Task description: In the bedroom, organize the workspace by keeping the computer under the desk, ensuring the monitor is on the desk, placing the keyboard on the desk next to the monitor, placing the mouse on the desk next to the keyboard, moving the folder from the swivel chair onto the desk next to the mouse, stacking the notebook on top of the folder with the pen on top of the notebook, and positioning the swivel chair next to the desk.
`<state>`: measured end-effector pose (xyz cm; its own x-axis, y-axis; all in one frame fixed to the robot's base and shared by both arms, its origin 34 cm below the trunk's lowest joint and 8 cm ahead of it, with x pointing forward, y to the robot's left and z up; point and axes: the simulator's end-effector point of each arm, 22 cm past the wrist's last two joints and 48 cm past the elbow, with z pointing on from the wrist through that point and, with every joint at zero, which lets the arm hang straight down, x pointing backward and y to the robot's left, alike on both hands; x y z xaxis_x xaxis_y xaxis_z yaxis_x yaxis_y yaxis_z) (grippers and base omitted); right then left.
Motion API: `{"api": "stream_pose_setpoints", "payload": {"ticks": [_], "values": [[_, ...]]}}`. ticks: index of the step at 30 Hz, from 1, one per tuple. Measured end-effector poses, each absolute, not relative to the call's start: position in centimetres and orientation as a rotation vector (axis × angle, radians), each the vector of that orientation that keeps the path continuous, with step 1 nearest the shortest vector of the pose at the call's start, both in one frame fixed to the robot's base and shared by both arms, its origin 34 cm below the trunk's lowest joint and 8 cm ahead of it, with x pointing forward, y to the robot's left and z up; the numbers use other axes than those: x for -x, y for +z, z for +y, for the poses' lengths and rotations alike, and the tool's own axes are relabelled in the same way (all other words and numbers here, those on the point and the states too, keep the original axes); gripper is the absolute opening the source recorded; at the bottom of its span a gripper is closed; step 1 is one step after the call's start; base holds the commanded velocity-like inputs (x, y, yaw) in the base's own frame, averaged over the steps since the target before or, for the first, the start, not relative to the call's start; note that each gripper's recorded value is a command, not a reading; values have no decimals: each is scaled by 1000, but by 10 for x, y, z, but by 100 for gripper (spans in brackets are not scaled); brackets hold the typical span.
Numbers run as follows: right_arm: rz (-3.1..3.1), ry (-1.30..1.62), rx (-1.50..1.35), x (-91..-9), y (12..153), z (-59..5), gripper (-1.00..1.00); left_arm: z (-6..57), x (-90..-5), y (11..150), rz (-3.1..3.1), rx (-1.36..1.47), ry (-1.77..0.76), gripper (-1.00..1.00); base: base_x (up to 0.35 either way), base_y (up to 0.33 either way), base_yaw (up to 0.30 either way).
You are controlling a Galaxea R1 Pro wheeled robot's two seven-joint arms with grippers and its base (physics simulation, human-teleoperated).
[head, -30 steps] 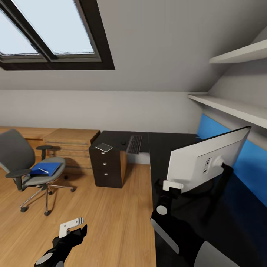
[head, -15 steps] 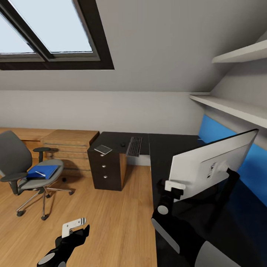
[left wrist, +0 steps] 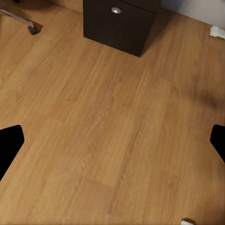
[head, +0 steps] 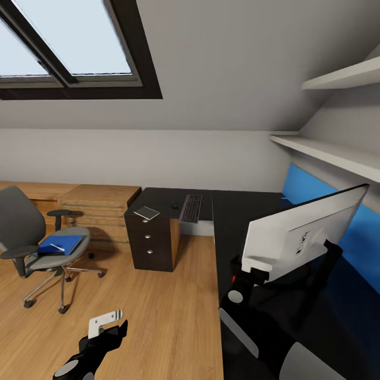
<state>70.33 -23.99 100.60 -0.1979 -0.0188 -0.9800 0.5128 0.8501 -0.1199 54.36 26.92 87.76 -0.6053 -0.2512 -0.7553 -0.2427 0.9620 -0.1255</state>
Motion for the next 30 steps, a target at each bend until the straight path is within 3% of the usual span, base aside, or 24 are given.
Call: {"api": "stream_pose_setpoints", "payload": {"ticks": [30], "values": [[1720,-511,-386,-703,1003,-242,100,270,-544,877,2243,346,-12,100,-280,-147,0]]}}
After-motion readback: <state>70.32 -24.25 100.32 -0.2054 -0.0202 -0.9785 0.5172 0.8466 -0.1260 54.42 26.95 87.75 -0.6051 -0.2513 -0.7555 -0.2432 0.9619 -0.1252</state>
